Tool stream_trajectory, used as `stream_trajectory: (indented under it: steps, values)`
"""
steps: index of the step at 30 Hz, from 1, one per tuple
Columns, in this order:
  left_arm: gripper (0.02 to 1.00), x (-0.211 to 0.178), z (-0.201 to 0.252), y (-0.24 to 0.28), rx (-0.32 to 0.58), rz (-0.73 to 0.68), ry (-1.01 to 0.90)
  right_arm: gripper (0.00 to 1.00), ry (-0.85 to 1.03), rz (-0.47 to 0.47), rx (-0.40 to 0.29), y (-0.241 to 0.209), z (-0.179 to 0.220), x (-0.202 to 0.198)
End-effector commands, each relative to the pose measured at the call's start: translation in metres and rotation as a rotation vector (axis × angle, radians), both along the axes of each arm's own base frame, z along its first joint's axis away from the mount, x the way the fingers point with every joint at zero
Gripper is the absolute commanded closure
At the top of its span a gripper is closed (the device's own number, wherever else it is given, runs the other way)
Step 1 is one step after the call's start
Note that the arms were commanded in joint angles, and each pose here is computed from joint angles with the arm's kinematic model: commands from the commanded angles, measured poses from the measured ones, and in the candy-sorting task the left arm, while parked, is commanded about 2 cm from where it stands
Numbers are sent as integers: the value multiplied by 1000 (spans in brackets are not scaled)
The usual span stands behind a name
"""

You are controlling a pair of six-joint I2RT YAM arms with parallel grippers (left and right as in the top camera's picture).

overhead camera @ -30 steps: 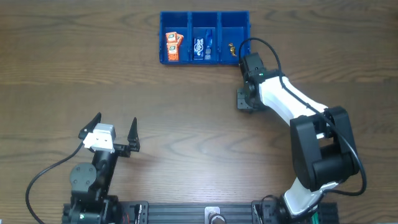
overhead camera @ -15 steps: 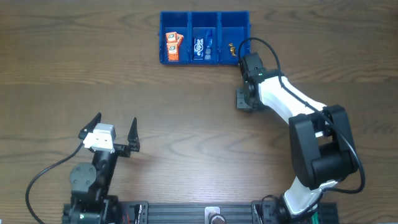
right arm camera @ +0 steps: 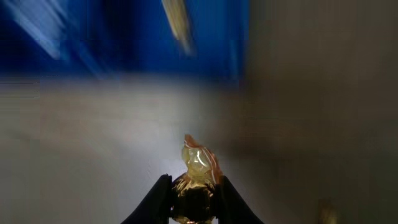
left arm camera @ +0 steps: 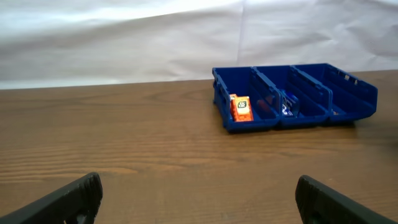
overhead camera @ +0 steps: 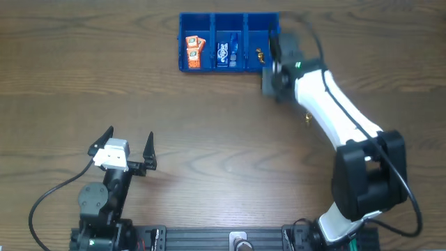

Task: Sort Candies Into Trays

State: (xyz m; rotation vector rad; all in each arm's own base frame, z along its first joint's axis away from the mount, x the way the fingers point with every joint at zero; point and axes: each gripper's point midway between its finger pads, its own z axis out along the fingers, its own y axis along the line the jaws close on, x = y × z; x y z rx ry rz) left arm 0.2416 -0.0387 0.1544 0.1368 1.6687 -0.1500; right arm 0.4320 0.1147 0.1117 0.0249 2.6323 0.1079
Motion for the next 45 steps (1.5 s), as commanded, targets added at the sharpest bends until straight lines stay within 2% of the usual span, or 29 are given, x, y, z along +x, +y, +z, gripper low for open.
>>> stream_trajectory:
  steps: [1, 5, 9, 14, 20, 25, 28, 32, 37, 41, 45]
  values:
    - [20, -1, -16, -3, 13, -18, 45, 904, -247, 2, 22, 14, 84, 60]
    - [20, -1, -16, -3, 13, -18, 45, 906, -313, -8, -22, 16, 91, 98]
    - [20, -1, -16, -3, 13, -18, 45, 906, -291, 22, -48, 26, 60, 114]
    - [20, -1, -16, -3, 13, -18, 45, 890, -240, 26, -62, 27, 30, 117]
    - [20, -1, -16, -3, 13, -18, 45, 717, -231, 37, -67, 30, 27, 115]
    - [20, -1, -16, -3, 13, -18, 45, 402, -235, 39, -68, 30, 29, 115]
    - [20, -1, -16, -3, 13, -18, 45, 332, -244, 37, -65, 28, 42, 111]
    - [20, -1, -16, -3, 13, -18, 45, 312, -270, 40, -72, 16, 79, 96]
    - [20, -1, -16, -3, 13, -18, 44, 312, -258, 10, -83, -17, 106, 48]
    - [23, -1, -16, -3, 13, -18, 45, 303, -187, -24, -104, -46, 79, 3]
    - [20, -1, -16, -3, 13, -18, 45, 299, -54, -67, -127, -74, 26, -36]
